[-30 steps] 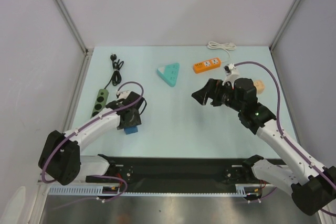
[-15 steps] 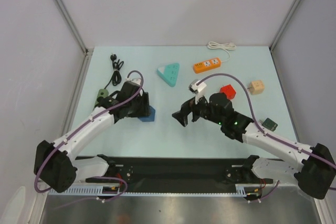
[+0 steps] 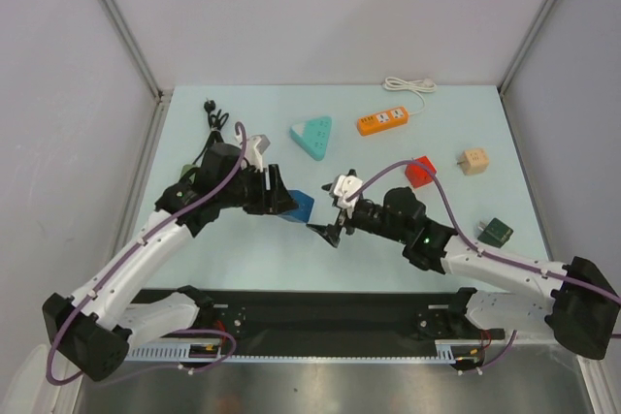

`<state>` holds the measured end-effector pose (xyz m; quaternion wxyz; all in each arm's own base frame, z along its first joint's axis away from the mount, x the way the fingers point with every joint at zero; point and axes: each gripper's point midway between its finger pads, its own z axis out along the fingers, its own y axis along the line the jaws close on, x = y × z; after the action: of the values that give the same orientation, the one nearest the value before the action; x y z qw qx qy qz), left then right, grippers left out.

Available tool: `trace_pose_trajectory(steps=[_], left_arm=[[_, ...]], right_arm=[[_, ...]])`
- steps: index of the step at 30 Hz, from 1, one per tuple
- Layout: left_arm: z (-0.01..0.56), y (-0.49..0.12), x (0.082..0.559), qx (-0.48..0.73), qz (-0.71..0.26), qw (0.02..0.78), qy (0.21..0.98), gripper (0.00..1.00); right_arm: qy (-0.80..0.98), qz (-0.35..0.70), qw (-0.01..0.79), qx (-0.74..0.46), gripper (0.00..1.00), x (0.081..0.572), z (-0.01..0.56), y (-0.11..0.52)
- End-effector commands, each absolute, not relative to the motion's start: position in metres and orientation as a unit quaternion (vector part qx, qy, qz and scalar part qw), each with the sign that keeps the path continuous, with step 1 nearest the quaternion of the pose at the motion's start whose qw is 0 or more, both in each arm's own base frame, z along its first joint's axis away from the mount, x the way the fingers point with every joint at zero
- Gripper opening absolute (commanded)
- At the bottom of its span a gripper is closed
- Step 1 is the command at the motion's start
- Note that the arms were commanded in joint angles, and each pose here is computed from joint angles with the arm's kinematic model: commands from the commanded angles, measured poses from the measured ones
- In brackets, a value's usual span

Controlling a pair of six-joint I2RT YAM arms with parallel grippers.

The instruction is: Insert the plug

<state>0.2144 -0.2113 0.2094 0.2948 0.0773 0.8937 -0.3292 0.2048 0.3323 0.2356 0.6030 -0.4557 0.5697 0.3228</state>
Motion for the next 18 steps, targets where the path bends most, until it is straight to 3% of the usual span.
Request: trace_pose_trajectory(steps=[1, 18], left_arm=[[0.244, -0.223, 0.207, 0.092, -0.383, 0.310, 0.865, 0.01], [0.232, -0.224, 0.192, 0.106, -0.396, 0.287, 0.866, 0.00]], right_arm=[[0.522, 0.302, 0.634, -0.484, 1.00, 0.199, 0.253, 0.346], [0.527, 0.229, 0.618, -0.536, 1.00, 0.208, 0.236, 0.373]])
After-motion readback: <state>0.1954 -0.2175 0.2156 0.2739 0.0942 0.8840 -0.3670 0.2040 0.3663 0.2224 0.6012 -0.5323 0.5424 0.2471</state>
